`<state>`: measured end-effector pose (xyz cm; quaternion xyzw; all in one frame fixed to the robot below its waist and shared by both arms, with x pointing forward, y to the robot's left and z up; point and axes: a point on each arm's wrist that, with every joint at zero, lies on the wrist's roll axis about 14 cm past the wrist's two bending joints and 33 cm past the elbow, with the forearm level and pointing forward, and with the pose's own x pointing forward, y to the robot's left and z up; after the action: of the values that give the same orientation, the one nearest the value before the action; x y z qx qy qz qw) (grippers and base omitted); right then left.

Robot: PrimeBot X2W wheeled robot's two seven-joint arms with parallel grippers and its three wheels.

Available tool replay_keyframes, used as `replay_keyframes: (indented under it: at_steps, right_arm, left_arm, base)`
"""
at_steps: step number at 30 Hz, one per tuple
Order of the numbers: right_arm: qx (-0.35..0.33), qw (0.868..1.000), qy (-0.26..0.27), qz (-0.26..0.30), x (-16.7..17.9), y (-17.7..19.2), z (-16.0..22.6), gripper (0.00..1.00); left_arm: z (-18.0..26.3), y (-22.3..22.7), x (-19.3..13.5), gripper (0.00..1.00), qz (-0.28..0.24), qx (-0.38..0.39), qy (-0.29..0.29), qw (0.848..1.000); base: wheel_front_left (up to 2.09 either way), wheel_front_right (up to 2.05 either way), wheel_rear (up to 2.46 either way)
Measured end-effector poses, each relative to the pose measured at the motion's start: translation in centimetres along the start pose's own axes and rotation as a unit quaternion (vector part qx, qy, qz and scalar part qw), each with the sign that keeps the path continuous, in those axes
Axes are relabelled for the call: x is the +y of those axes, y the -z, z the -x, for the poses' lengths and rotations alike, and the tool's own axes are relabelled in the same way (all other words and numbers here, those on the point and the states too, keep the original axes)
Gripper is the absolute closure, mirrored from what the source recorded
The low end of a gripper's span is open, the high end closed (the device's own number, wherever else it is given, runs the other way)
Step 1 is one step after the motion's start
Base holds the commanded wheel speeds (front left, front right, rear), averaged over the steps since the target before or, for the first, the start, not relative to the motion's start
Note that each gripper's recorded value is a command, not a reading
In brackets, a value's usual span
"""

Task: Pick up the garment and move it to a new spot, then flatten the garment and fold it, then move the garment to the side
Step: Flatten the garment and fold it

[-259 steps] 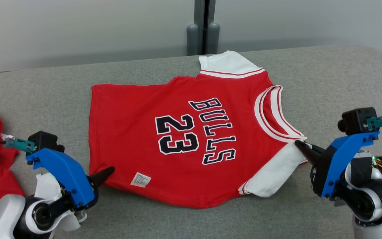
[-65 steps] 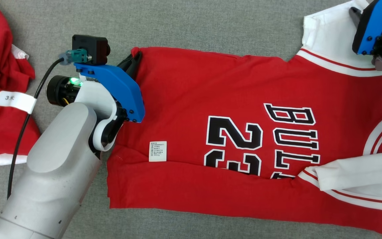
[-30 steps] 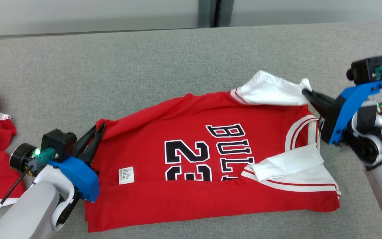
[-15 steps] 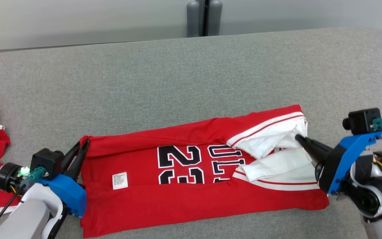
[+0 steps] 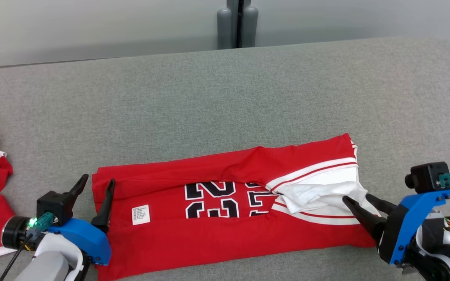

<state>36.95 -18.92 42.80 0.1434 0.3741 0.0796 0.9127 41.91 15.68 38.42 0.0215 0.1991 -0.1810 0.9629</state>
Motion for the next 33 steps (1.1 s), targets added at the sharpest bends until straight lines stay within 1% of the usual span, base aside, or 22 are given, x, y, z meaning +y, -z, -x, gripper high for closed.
replay_keyframes:
  at_steps: [4,6,8,9,12,15,17,21,27,33]
  right_arm:
    - [-0.006,1.0,0.014,0.006,-0.3,0.1,0.7,0.0]
    - [-0.027,0.999,0.018,0.012,-0.2,-0.5,1.0,0.0]
    - [-0.053,0.998,0.023,0.013,-0.3,-1.4,1.4,0.0]
    - [-0.072,0.997,0.03,0.004,-0.6,-1.9,1.6,0.0]
    - [-0.101,0.994,0.043,-0.008,-1.0,-2.5,2.0,0.0]
    - [-0.111,0.992,0.05,-0.015,-1.3,-2.6,1.9,0.0]
    - [-0.116,0.992,0.051,-0.024,-1.4,-2.7,1.9,0.0]
    - [-0.128,0.989,0.067,-0.034,-2.4,-3.2,1.6,0.0]
    - [-0.142,0.986,0.076,-0.042,-2.9,-4.2,0.3,0.0]
    - [-0.099,0.991,0.082,-0.038,-2.9,-3.1,-2.3,0.0]
  left_arm:
    - [0.7,-0.8,0.3,0.0,0.046,-0.027,-0.033,0.998]
    - [1.1,-1.6,0.8,0.0,0.07,-0.046,-0.057,0.995]
    - [1.6,-2.5,1.1,0.0,0.094,-0.067,-0.077,0.99]
    - [1.9,-3.1,1.2,0.0,0.109,-0.082,-0.087,0.987]
    - [3.0,-5.2,2.3,0.0,0.131,-0.125,-0.116,0.977]
    - [4.1,-5.3,2.1,0.0,0.126,-0.137,-0.122,0.975]
    - [4.5,-5.5,1.9,0.0,0.113,-0.143,-0.122,0.976]
    - [5.2,-6.0,1.9,0.0,0.108,-0.156,-0.124,0.974]
    - [6.2,-6.8,2.7,0.0,0.107,-0.173,-0.136,0.97]
    - [6.6,-6.0,2.8,0.0,0.096,-0.16,-0.135,0.973]
  base:
    - [0.0,0.0,0.0]
    - [0.0,0.0,0.0]
    - [0.0,0.0,0.0]
    - [0.0,0.0,0.0]
    - [0.0,0.0,0.0]
    - [0.0,0.0,0.0]
    - [0.0,0.0,0.0]
    - [0.0,0.0,0.0]
    - [0.0,0.0,0.0]
    - [0.0,0.0,0.0]
